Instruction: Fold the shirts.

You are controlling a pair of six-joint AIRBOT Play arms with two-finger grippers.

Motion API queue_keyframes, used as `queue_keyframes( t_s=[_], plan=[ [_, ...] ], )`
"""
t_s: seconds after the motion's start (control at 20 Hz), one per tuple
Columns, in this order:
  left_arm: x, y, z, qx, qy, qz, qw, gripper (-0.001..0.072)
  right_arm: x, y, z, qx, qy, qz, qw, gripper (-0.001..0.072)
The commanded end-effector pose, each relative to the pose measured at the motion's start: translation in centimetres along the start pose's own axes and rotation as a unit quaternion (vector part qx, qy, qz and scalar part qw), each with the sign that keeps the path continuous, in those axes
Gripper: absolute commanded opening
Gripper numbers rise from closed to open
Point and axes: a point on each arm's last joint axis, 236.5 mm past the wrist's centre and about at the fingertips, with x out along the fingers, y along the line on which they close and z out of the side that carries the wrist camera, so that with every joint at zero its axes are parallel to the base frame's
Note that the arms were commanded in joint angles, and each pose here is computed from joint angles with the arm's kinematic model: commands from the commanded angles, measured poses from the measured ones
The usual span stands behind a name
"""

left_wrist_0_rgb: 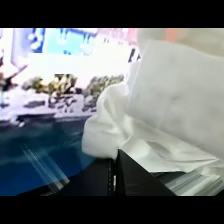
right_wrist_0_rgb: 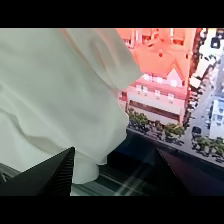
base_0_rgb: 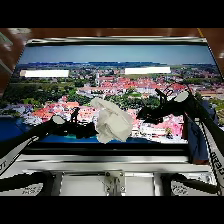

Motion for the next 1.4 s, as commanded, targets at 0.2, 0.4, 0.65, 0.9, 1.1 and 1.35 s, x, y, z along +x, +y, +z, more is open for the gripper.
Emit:
queue_keyframes(
  t_s=[0.2, 0.4, 0.65, 0.9, 1.1, 1.35],
  plan=[
    [-0.8, -1.7, -1.2, 0.061, 0.016, -0.025, 0.998, 0.0039, 5.7, -0.4, -1.6, 0.037, 0.036, -0.007, 0.999, 0.0598],
    [-1.2, -2.0, -1.4, 0.074, 0.018, -0.025, 0.997, 0.0039, 8.2, 1.9, -1.4, 0.05, 0.033, 0.026, 0.998, 0.0589],
    [-2.0, -2.9, -1.1, 0.083, 0.006, -0.033, 0.996, 0.0039, 7.4, 3.2, -0.4, -0.005, 0.021, 0.031, 0.999, 0.007],
    [-12.2, -13.0, 2.4, 0.227, -0.128, -0.112, 0.959, 0.0037, -3.9, 12.4, 5.1, -0.232, -0.146, 0.052, 0.96, 0.0069],
    [-30.7, -25.5, 1.6, 0.362, -0.346, -0.184, 0.846, 0.0038, -19.7, 22.3, 5.6, -0.35, -0.357, 0.045, 0.865, 0.0069],
    [-48.2, -32.5, -6.5, 0.462, -0.538, -0.173, 0.684, 0.0037, -35.1, 30.4, -1.3, -0.391, -0.531, 0.086, 0.747, 0.0069]
  ],
)
